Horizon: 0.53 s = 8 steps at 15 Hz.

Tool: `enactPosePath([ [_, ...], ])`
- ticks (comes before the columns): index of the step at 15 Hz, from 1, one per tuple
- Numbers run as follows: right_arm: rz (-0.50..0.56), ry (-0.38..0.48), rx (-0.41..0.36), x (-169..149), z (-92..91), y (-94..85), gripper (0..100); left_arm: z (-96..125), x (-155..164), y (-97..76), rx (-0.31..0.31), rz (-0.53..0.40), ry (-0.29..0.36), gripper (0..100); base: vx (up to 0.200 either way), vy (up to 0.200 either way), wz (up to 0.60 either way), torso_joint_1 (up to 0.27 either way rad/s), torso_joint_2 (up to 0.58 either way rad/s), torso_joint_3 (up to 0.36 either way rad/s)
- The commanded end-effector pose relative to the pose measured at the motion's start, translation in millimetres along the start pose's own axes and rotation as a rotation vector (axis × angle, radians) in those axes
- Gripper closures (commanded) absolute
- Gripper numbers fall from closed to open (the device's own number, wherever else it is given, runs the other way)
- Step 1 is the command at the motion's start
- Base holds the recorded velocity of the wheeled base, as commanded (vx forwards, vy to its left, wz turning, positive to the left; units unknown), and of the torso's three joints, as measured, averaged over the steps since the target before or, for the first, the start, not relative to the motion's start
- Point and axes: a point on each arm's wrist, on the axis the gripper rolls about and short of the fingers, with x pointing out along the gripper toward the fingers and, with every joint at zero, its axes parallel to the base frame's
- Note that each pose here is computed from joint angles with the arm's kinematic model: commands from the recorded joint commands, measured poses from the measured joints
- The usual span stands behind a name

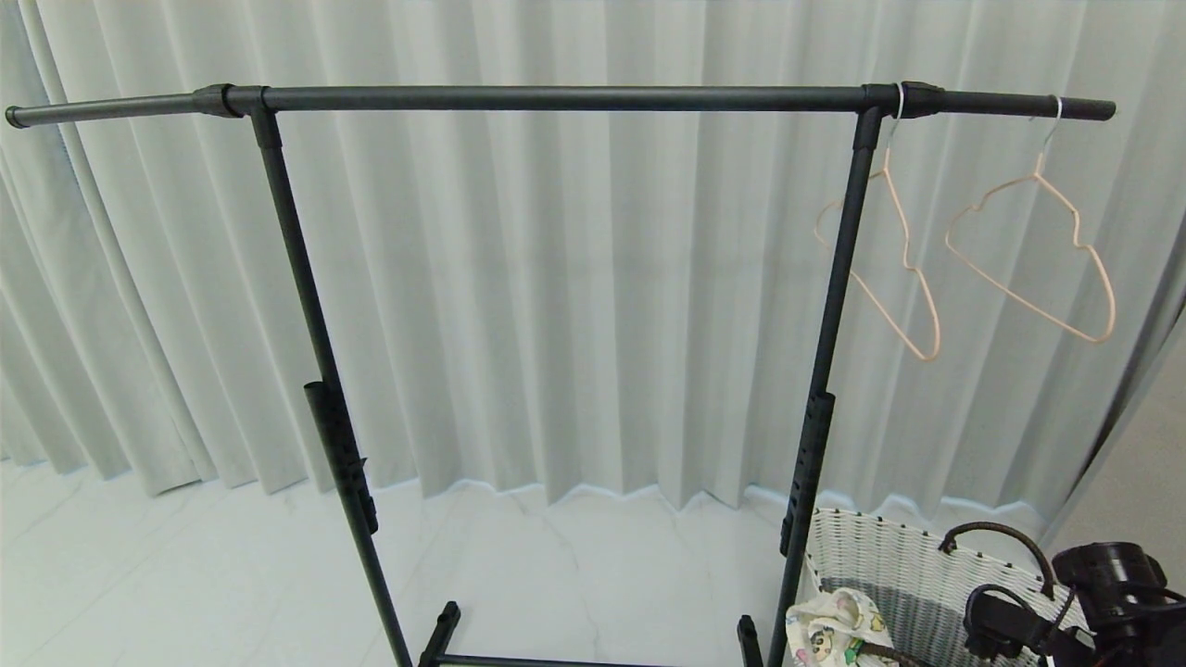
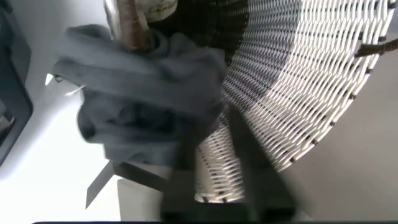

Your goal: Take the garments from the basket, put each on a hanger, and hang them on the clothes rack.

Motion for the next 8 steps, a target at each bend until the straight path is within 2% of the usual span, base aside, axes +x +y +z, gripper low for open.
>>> enactPosePath([
  [1,-0.059,-0.042,0.002,-28.3,-8.4,6.7,100,0.0,0.0,0.0,0.000,0.001,0.000,0,0.000,0.000,0.00,0.000,0.00,0.000],
  [5,-0.176,-0.141,0.019,-67.9,-16.4,10.5,100,0.0,0.0,0.0,0.000,0.001,0.000,0,0.000,0.000,0.00,0.000,0.00,0.000],
  [8,-0.275,-0.230,0.034,-125.3,-18.4,5.8,100,0.0,0.0,0.0,0.000,0.001,0.000,0,0.000,0.000,0.00,0.000,0.00,0.000],
])
